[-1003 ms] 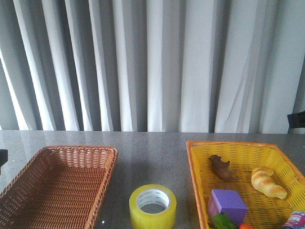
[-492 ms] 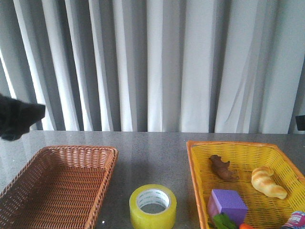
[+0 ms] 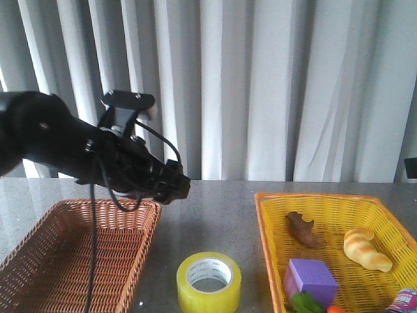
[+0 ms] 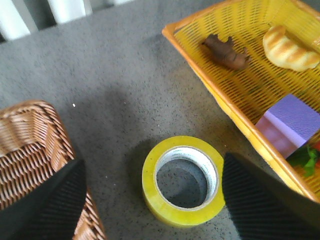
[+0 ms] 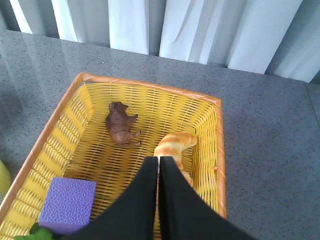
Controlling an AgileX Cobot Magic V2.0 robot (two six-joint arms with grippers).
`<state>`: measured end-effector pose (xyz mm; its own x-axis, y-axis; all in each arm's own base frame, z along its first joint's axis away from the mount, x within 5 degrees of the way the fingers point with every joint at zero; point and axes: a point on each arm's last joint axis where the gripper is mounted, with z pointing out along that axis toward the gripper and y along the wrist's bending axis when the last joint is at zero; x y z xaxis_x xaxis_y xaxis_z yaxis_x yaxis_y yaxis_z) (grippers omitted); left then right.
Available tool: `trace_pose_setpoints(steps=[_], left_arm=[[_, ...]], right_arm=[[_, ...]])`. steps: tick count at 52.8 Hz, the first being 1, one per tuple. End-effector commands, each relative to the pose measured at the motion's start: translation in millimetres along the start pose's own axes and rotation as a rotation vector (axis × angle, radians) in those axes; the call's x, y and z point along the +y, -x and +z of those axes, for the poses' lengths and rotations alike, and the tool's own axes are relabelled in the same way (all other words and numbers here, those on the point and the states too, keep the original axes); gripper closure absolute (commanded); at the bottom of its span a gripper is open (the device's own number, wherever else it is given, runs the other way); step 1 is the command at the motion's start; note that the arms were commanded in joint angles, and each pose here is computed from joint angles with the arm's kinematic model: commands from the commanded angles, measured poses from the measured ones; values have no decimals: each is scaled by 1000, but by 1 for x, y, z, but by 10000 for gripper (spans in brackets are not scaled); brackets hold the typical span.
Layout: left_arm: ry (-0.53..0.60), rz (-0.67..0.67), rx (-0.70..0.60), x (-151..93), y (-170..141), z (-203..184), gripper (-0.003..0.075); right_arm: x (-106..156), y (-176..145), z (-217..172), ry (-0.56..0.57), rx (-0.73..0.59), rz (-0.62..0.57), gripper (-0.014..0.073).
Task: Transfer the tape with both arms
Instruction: 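Reach the left gripper down and grasp the tape roll's rim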
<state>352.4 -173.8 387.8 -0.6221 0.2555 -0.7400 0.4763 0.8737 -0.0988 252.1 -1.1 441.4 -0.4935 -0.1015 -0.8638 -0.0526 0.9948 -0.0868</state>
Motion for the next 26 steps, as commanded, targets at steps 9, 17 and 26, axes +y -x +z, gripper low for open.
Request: trace_pose_setpoints(steps=[9,17,26], left_arm=[[-7,-4,68,-14,3,46,204],[36,19,108,-19,-6,73,218],[45,-5,134,-17,-12,90,218]], right_arm=[[-2,14,-14,-17,-120,0,600],[-2,14,-14,-17,-120,0,600],[-2,14,-14,-17,-120,0,600]])
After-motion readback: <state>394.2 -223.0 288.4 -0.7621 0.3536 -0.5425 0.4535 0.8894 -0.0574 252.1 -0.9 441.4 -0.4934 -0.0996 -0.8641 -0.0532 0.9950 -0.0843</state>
